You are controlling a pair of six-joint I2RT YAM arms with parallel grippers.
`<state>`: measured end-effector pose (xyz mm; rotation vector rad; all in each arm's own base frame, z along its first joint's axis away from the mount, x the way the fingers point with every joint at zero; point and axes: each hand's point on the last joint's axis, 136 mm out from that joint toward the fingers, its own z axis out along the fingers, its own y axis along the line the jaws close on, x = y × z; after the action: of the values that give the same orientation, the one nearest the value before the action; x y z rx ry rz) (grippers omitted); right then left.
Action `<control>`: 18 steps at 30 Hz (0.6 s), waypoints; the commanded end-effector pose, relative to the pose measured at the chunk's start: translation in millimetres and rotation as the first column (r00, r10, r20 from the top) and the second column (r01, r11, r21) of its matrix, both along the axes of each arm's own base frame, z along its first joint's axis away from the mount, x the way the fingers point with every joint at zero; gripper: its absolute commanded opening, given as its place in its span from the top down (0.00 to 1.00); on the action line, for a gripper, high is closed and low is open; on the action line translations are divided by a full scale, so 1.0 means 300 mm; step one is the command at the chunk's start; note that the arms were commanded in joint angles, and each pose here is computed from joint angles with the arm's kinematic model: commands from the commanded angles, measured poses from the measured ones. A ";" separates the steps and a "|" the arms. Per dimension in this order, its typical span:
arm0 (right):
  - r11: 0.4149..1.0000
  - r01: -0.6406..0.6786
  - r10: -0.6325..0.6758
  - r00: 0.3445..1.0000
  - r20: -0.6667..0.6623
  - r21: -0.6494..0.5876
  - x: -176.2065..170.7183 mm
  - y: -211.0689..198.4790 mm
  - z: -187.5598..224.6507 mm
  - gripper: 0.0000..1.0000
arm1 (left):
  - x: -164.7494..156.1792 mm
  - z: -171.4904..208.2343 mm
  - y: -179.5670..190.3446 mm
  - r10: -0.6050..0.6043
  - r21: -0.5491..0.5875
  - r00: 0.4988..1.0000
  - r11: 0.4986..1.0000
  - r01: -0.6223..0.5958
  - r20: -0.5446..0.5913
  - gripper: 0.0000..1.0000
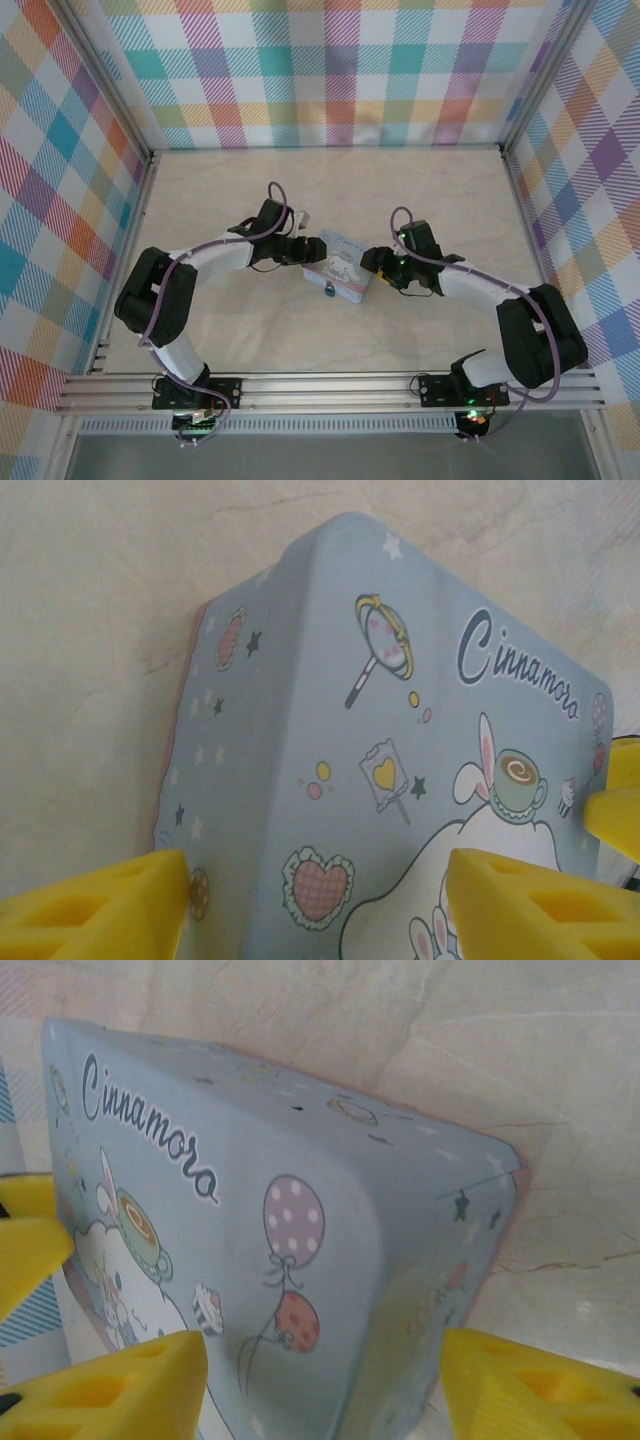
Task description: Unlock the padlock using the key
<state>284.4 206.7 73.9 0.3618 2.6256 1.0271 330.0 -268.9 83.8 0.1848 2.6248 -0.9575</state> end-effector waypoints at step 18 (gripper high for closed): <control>0.993 -0.070 0.076 0.996 0.055 -0.100 0.314 0.093 0.021 0.43 | 0.102 0.025 0.001 0.159 -0.011 0.986 0.987 -0.158 0.059 0.49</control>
<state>378.1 226.2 77.7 0.2666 2.6215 0.8860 353.2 -254.2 83.8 -0.0200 2.5616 -0.8491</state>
